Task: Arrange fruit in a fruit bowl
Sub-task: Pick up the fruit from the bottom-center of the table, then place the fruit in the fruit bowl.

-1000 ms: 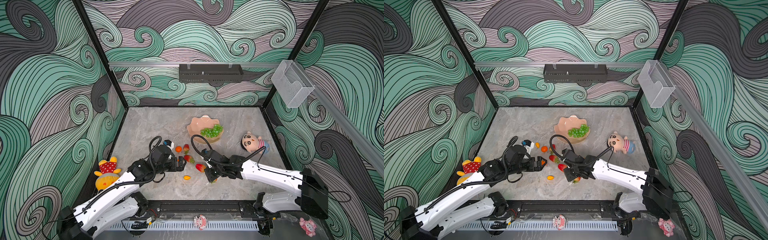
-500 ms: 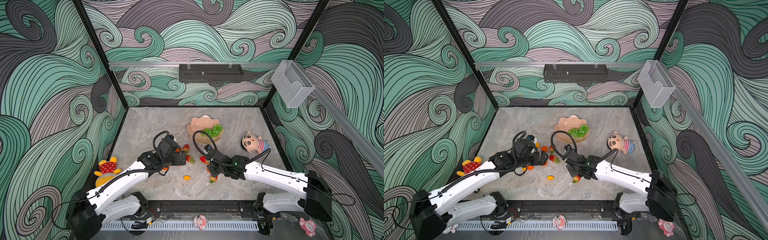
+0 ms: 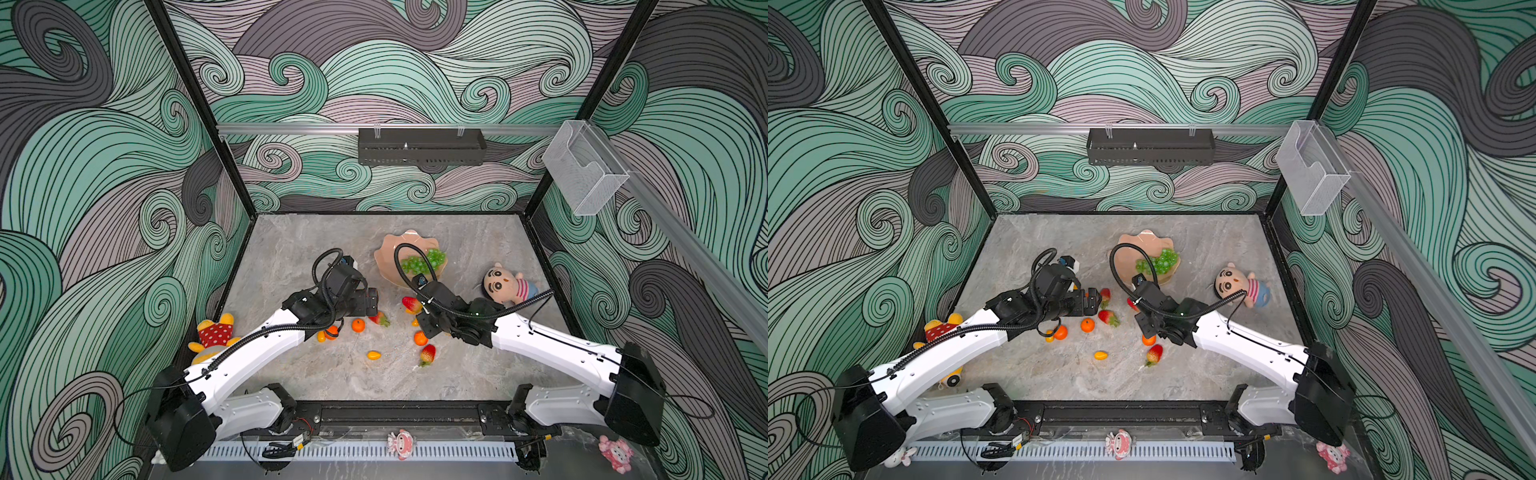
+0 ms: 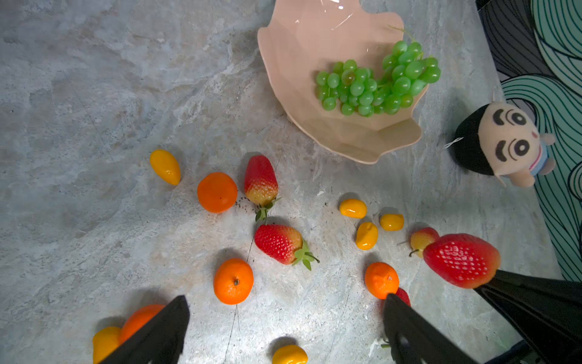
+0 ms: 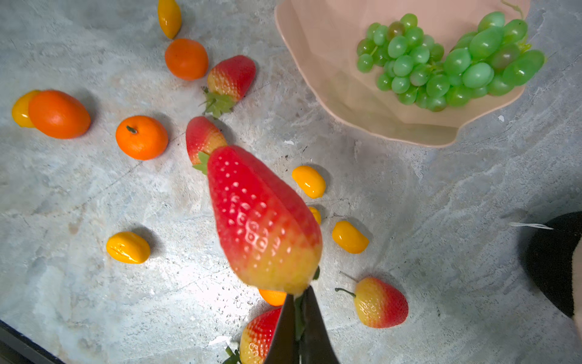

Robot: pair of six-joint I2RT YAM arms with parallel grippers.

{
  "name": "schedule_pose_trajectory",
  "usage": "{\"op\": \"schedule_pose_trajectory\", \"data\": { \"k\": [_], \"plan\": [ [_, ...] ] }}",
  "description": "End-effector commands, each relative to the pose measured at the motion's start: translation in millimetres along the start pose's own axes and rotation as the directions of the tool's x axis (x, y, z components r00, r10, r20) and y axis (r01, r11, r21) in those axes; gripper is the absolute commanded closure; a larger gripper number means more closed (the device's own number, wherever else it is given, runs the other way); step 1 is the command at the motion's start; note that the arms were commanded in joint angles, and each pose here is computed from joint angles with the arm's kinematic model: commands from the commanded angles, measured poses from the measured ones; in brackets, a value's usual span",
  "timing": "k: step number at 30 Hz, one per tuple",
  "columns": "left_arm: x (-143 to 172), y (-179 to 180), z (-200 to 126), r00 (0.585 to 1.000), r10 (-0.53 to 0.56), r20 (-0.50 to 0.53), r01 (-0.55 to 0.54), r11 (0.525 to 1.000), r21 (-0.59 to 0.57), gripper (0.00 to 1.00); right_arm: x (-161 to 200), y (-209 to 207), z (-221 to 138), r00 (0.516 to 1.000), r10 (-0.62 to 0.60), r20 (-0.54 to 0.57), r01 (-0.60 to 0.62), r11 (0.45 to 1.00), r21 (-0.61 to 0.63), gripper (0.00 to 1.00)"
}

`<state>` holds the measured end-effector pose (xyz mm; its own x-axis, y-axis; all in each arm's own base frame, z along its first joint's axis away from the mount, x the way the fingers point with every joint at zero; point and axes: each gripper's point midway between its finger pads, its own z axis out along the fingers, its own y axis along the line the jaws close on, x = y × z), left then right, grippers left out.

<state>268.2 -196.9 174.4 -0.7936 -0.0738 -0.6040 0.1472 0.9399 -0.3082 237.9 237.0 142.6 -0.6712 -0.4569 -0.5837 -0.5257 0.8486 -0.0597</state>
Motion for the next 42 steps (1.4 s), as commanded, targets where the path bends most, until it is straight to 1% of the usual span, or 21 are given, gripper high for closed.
{"op": "schedule_pose_trajectory", "data": {
  "k": [1,8,14,17,21,24,27,30,32,38,42],
  "plan": [
    [-26.6,-8.0,-6.0,0.997,0.010,0.073,-0.012,1.000,0.018,0.01,-11.0,-6.5,-7.4,1.000,0.026,0.014,-0.026,0.999,-0.019,1.00],
    [-49.0,-8.8,-2.1,0.994,-0.011,0.110,0.008,1.000,0.028,0.01,-31.4,-22.2,-11.2,0.996,0.008,0.089,-0.009,1.000,0.012,1.00],
    [-68.7,-2.8,4.8,0.990,-0.047,0.132,0.044,0.999,0.030,0.01,-48.3,-32.1,6.3,0.997,0.019,0.075,-0.020,1.000,0.006,1.00],
    [-75.7,-2.5,9.2,0.990,-0.048,0.135,0.044,0.999,0.032,0.01,-59.6,-40.2,19.2,0.997,0.047,0.062,-0.048,0.999,0.013,1.00],
    [-82.0,-4.8,18.7,0.992,-0.044,0.118,0.041,0.999,0.033,0.01,-71.2,-45.7,41.4,0.998,0.069,-0.002,-0.068,0.997,0.025,1.00],
    [-81.2,-7.1,26.5,0.995,-0.048,0.089,0.044,0.998,0.044,0.01,-77.3,-49.7,58.9,0.995,0.079,-0.054,-0.077,0.997,0.032,1.00],
    [-78.2,-10.1,30.8,0.997,-0.052,0.066,0.047,0.997,0.065,0.02,-79.2,-50.4,73.2,0.989,0.096,-0.112,-0.096,0.995,0.010,1.00],
    [-72.2,-13.2,33.7,0.998,-0.049,0.038,0.045,0.995,0.088,0.01,-73.3,-52.2,83.0,0.981,0.083,-0.176,-0.084,0.996,0.003,1.00],
    [-68.1,-14.3,35.7,0.999,-0.049,0.022,0.047,0.994,0.099,0.01,-67.4,-59.8,87.6,0.975,0.088,-0.206,-0.085,0.996,0.023,1.00],
    [-59.2,-25.6,40.4,0.998,-0.047,-0.029,0.051,0.985,0.164,0.01,-54.8,-69.9,101.1,0.954,0.114,-0.276,-0.113,0.993,0.019,1.00],
    [-55.3,-26.4,42.2,0.998,-0.047,-0.046,0.054,0.984,0.172,0.01,-49.4,-68.1,111.0,0.942,0.108,-0.319,-0.114,0.993,0.000,1.00]
  ]
}}
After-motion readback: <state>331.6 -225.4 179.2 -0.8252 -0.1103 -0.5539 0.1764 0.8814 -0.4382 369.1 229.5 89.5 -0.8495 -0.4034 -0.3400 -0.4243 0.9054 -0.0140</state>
